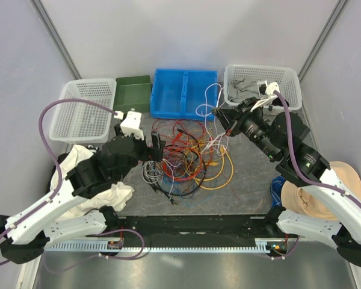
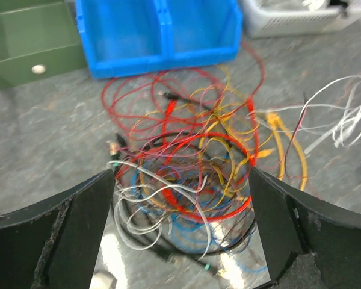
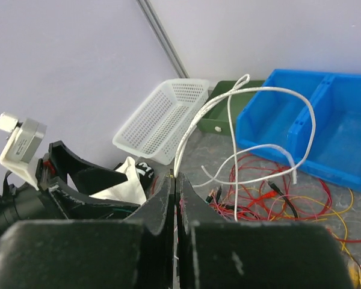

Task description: Untangle the cables

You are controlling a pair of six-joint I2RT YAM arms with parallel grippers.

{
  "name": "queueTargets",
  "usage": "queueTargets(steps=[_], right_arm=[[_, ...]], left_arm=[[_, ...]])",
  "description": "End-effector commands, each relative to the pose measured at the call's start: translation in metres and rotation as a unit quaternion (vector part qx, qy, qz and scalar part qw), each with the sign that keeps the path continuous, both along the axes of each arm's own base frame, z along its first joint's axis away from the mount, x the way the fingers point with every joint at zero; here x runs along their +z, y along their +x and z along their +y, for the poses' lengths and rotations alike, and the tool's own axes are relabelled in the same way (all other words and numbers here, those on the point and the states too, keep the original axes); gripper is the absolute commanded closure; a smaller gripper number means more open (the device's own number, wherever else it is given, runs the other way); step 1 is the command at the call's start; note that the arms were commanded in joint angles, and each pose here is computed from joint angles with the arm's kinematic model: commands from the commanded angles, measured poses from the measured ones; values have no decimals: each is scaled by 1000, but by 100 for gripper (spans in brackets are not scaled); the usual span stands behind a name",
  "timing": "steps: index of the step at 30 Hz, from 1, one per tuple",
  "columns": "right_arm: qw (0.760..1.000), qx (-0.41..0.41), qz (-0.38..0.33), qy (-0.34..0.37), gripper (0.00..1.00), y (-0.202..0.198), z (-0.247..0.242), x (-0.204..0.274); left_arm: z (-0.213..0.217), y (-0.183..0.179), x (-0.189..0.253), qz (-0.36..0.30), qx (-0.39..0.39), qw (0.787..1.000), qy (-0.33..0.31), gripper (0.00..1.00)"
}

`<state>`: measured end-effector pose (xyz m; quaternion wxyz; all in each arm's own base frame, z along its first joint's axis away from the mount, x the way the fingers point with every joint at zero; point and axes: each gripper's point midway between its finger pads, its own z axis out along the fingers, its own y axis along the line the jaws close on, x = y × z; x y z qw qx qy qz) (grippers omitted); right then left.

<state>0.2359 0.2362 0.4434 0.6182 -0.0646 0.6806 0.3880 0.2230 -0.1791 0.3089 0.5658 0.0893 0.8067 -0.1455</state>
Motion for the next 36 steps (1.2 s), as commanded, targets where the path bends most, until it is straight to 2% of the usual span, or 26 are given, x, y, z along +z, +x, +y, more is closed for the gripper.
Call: queueTargets(steps=[1,2,4,5,6,9,13,23,32,33,36], right_arm=[[1000,-9,19,0,100,1,-2,7],[1000,-8,26,2,100,3,2,6],[999,6,34,12,100,0,7,11],[999,11,40,12,100,1,11,10],[999,15,45,15,100,1,13,9],[998,24,59,22,100,0,18,7],[997,33,66,29,100,-2,21,7],[996,48,71,36,100,-7,25,8],[995,54,75,33,100,-8,27,4],[995,55,76,31,100,-9,27,2],[995,54,79,29,100,-10,26,-2]], left_arm=[[-14,-12,46,-86,-58,984,-142,4],[-36,-20,53,-117,-118,969,-181,5],[-44,-36,74,-178,-175,942,-223,6],[-59,-47,59,-185,-224,930,-226,7],[-60,-55,89,-238,-241,901,-269,7],[-81,-67,93,-263,-302,874,-277,10],[-111,-73,95,-271,-355,851,-275,12],[-157,-56,83,-277,-376,841,-272,12],[-180,-22,78,-280,-334,859,-270,14],[-181,-18,76,-279,-328,862,-267,17],[-181,-6,75,-282,-302,872,-261,43]])
